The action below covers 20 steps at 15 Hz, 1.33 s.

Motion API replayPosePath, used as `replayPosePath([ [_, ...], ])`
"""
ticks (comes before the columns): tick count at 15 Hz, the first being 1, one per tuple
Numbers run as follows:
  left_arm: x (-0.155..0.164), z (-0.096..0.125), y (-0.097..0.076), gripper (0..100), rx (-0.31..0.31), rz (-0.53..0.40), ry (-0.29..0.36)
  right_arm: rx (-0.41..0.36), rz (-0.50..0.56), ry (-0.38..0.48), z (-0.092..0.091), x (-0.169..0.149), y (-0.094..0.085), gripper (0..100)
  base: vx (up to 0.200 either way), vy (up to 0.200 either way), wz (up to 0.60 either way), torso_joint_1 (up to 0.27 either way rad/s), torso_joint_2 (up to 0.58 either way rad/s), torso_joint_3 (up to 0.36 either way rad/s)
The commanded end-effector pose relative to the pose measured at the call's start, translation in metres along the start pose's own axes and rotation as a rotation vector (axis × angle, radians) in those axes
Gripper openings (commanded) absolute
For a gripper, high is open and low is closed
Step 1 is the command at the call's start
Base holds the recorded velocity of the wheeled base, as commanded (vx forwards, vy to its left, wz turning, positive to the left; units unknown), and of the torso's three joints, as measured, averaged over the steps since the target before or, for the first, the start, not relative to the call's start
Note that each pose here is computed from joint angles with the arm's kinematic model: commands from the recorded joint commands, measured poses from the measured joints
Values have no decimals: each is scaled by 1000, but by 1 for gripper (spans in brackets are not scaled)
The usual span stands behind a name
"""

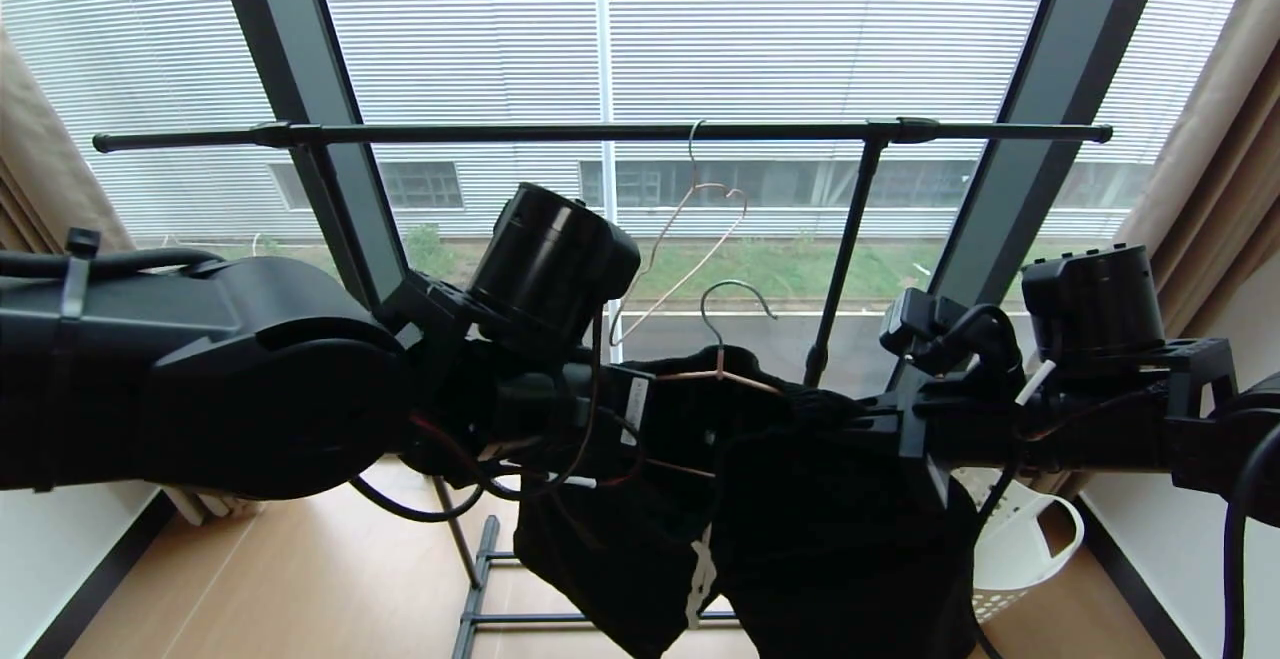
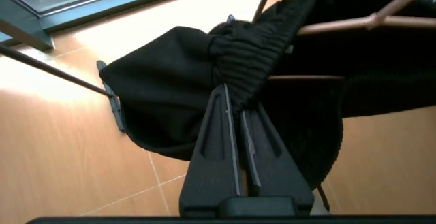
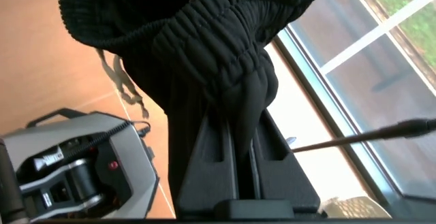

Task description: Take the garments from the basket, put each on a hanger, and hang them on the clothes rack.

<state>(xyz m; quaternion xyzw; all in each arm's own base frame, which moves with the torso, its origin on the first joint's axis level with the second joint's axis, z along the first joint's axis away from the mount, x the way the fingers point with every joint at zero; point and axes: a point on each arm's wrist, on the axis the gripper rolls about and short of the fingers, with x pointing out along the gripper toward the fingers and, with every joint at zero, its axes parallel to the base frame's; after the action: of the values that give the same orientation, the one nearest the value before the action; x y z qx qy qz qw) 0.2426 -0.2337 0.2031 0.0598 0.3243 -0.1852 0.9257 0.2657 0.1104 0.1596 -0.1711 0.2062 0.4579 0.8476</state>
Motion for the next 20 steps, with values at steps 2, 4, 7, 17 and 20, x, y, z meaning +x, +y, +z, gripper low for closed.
replayPosePath([
  [2, -16, -4, -4, 0, 16, -26, -12, 41, 29, -20, -6, 6, -7, 0, 0, 0, 0, 0, 0, 0],
  [4, -16, -5, -7, 0, 25, -33, -9, 48, 59, -61, -7, 7, -6, 0, 0, 0, 0, 0, 0, 0],
  [7, -17, -8, -13, 0, 40, -51, -2, 65, 64, -109, -9, 8, -5, 0, 0, 0, 0, 0, 0, 0],
  [17, -1, -11, -22, 100, 59, -54, 16, -2, 195, -255, -19, 1, 9, 0, 0, 0, 0, 0, 0, 0],
  [20, 3, -11, -25, 100, 57, -58, 6, -4, 217, -262, -19, 1, 10, 0, 0, 0, 0, 0, 0, 0],
])
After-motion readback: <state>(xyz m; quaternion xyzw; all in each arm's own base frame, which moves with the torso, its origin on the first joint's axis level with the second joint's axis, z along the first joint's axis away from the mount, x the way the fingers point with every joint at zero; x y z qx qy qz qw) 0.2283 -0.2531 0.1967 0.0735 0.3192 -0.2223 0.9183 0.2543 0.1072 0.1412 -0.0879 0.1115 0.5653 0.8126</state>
